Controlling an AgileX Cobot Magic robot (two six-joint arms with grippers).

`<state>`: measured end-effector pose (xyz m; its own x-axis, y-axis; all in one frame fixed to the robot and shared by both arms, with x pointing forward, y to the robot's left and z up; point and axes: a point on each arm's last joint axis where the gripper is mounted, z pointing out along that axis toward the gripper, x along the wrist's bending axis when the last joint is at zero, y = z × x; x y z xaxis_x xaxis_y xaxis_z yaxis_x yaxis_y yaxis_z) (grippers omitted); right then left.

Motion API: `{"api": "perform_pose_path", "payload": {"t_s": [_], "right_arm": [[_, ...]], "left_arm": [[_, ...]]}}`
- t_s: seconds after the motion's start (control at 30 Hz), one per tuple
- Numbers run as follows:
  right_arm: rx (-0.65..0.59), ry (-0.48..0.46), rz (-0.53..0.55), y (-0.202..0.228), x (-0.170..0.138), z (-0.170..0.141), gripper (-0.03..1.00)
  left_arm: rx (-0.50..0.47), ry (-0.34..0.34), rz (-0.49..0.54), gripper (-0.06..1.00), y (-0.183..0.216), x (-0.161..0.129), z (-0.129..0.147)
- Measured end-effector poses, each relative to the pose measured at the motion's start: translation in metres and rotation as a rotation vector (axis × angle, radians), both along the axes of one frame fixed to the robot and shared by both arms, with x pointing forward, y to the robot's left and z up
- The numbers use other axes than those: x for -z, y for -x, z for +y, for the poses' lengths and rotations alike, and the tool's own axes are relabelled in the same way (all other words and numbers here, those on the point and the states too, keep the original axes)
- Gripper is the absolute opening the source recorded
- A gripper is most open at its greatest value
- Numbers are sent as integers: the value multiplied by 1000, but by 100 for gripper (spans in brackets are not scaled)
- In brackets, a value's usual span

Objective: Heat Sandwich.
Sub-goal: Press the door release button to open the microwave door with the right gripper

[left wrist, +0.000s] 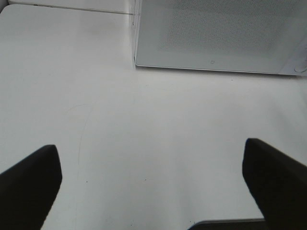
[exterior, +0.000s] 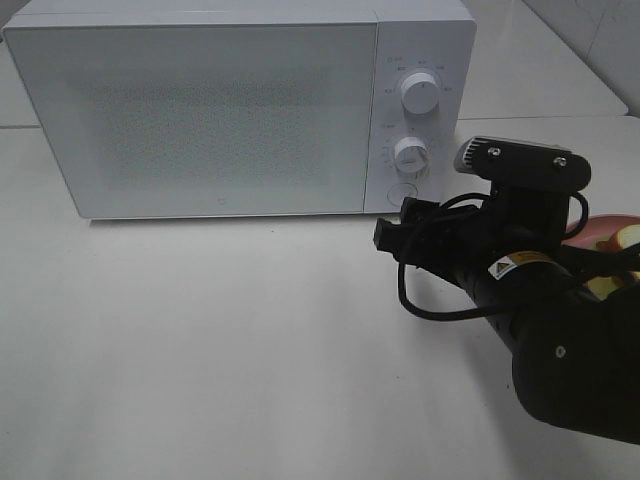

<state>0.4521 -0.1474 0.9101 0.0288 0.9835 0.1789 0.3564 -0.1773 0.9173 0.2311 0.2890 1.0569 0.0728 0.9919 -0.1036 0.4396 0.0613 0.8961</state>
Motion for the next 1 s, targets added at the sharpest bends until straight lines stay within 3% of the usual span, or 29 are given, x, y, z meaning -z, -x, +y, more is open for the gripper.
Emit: {"api": "perform_pose_path", "payload": {"t_s": [0.03,0.1,0.2,0.27,0.3,0.33,0.37,0.43,0.5,0.53,0.6,0.73,0.8,0.87,0.97,1.0], "right_arm": [[40,-106,4,0,0,0,76],[58,-151,6,0,0,0,76],[144,-377,26,0,1,0,76],[162,-424,30,0,1,0,76],[209,-541,42,1,2,0,76],[233,-598,48,1,2,0,75],[233,-598,48,1,2,0,75],[291,-742,66,1,3,1,75],[326,-826,69,1,3,1,72],[326,-826,69,1,3,1,72],[380,-957,75,1,3,0,67],[420,-1055,80,1,3,1,62],[457,-1138,94,2,4,1,53],[467,-1157,102,2,5,1,49],[483,-1185,124,3,6,2,31],[483,-1185,124,3,6,2,31]], "left_arm": [[0,0,0,96,0,0,0],[0,0,0,96,0,0,0],[0,0,0,96,0,0,0],[0,0,0,96,0,0,0],[0,0,0,96,0,0,0],[0,0,0,96,0,0,0],[0,0,0,96,0,0,0],[0,0,0,96,0,0,0],[0,0,0,96,0,0,0],[0,0,0,96,0,0,0],[0,0,0,96,0,0,0],[0,0,0,96,0,0,0],[0,0,0,96,0,0,0],[0,0,0,96,0,0,0],[0,0,0,96,0,0,0],[0,0,0,96,0,0,0]]}}
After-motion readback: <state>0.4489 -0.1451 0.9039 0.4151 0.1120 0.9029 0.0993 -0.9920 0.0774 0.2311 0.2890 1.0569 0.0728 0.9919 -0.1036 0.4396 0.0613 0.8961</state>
